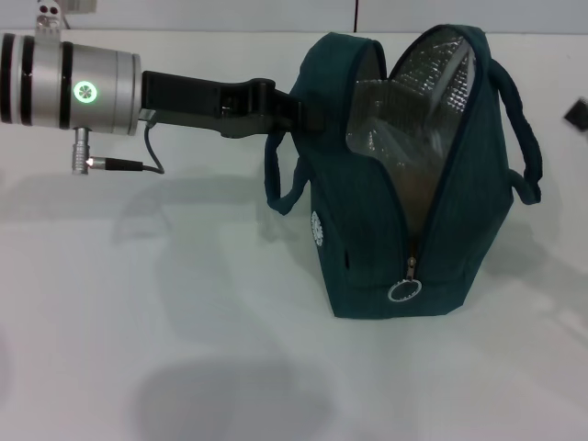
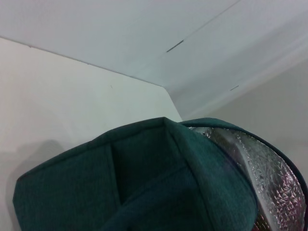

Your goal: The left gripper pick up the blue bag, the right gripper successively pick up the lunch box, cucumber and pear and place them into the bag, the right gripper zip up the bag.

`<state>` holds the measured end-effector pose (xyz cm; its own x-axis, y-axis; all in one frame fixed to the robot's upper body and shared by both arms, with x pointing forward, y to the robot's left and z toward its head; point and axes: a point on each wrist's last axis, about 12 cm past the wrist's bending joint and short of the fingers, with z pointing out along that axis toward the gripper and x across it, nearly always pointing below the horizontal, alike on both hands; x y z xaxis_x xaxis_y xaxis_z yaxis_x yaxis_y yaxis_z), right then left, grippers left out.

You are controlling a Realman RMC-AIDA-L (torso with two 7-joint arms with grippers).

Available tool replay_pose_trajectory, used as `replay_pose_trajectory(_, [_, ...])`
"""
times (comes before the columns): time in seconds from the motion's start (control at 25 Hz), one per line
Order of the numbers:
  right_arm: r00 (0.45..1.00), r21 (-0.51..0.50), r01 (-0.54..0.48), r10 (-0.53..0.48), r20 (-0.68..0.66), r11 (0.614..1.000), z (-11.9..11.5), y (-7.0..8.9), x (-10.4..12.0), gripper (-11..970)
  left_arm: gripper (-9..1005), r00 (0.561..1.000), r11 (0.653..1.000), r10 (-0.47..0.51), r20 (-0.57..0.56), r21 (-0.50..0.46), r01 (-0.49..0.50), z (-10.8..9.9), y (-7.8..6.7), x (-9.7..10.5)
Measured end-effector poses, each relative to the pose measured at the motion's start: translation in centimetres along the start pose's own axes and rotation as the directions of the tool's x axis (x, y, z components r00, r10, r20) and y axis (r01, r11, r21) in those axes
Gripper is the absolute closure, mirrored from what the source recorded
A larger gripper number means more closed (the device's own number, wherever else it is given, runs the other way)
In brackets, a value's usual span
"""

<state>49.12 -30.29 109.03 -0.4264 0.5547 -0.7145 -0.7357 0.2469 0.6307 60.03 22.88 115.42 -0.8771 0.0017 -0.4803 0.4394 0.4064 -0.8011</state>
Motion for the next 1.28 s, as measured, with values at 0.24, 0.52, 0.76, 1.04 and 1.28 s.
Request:
replay_pose_trajectory(0.24, [0.954,-0.135,0.235,-0.256,-0.159,0.962,-0.9,1.6,3.5,311,955,1.0,1.0,0.003,0.0,0.003,-0.003,0.3,0.0,0.1])
replay_pose_trajectory(0.52, [0.868,-0.148,0.395,-0.421,-0.263,0.907,-2.3,2.1,8.3,298,956,1.0,1.0,0.009,0.0,0.002,-0.009,0.5,0.1,0.3])
replay_pose_trajectory(0.76, [0.842,-0.09,0.41,-0.415,-0.346,0.907,-2.4,1.1,9.6,298,956,1.0,1.0,0.012,-0.011,0.001,-0.012,0.6,0.0,0.4])
replay_pose_trajectory(1.04, [0.811,-0.063,0.448,-0.435,-0.391,0.892,-1.1,-0.2,9.6,299,955,1.0,1.0,0.014,-0.014,0.003,-0.014,0.7,0.0,0.5])
replay_pose_trajectory(1.28, [0.775,-0.088,0.465,-0.453,-0.439,0.881,0.1,-0.9,9.6,300,955,1.0,1.0,0.018,-0.016,0.005,-0.018,0.8,-0.1,0.4])
